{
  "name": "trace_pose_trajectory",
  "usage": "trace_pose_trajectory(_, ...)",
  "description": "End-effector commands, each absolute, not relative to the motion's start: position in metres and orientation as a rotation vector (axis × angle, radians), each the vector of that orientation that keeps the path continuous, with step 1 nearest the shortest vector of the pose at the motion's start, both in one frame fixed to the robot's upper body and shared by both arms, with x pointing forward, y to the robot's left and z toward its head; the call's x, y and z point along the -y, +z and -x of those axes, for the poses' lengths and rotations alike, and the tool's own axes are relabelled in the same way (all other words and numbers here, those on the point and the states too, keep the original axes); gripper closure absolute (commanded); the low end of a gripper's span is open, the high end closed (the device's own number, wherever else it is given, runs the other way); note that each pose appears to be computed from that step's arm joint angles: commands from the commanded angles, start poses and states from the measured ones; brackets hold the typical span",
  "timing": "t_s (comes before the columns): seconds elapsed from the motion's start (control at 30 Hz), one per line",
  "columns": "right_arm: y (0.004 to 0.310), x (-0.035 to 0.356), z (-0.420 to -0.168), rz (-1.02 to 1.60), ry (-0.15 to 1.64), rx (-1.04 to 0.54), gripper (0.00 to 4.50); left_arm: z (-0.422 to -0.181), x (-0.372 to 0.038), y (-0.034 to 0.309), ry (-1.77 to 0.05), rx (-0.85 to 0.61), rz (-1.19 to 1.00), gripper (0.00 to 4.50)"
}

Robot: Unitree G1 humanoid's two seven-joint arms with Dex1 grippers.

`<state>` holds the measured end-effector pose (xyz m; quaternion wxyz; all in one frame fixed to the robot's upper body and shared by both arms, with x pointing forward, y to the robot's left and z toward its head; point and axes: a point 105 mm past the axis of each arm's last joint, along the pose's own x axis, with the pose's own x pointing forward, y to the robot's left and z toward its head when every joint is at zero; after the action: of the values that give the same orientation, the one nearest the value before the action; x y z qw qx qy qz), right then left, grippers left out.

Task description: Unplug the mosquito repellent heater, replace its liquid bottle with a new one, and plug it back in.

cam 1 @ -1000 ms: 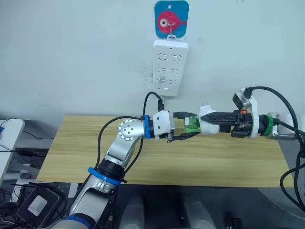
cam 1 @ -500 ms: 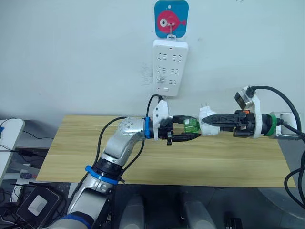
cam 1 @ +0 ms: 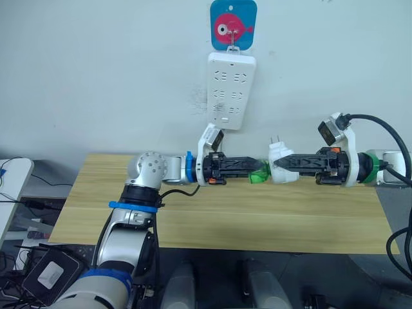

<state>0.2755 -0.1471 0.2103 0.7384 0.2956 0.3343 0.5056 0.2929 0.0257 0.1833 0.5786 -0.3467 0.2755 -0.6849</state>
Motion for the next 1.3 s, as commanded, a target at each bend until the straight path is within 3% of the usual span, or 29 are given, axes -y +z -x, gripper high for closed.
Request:
trace_pose_trajectory(0.03,0.222,0.159,-0.281,-0.672,1.067,-0.663,1.52,-0.281,-0.035,0.182,-1.618,-0.601,0.700,0.02)
trace_pose_trajectory(0.13,0.220,0.169,-0.289,-0.692,1.002,-0.645,1.52,-0.270,-0.054,0.165,-1.590,-0.582,0.539,0.02)
trace_pose_trajectory(0.2,0.218,0.176,-0.291,-0.700,0.972,-0.641,1.52,-0.270,-0.061,0.151,-1.550,-0.469,0.300,0.02)
trace_pose_trajectory(0.27,0.218,0.178,-0.292,-0.701,0.962,-0.637,1.52,-0.284,-0.062,0.139,-1.445,-0.229,-0.050,0.02)
trace_pose_trajectory(0.37,0.220,0.178,-0.296,-0.706,0.961,-0.623,1.52,-0.294,-0.056,0.146,-1.320,0.260,-0.526,0.02)
trace_pose_trajectory(0.47,0.222,0.176,-0.297,-0.711,0.972,-0.618,1.52,-0.297,-0.052,0.160,-1.203,0.612,-0.800,0.02)
trace_pose_trajectory(0.57,0.226,0.172,-0.295,-0.713,1.002,-0.621,1.52,-0.298,-0.047,0.177,-1.112,0.861,-0.939,0.02)
trace_pose_trajectory(0.73,0.232,0.160,-0.295,-0.707,1.050,-0.620,1.52,-0.303,-0.034,0.187,-1.070,1.029,-1.010,0.02)
trace_pose_trajectory(1.17,0.236,0.144,-0.289,-0.708,1.105,-0.622,1.52,-0.307,-0.012,0.201,-1.017,1.163,-1.023,0.02)
trace_pose_trajectory(1.3,0.236,0.144,-0.290,-0.710,1.105,-0.621,1.52,-0.306,-0.008,0.201,-1.035,1.178,-1.032,0.91)
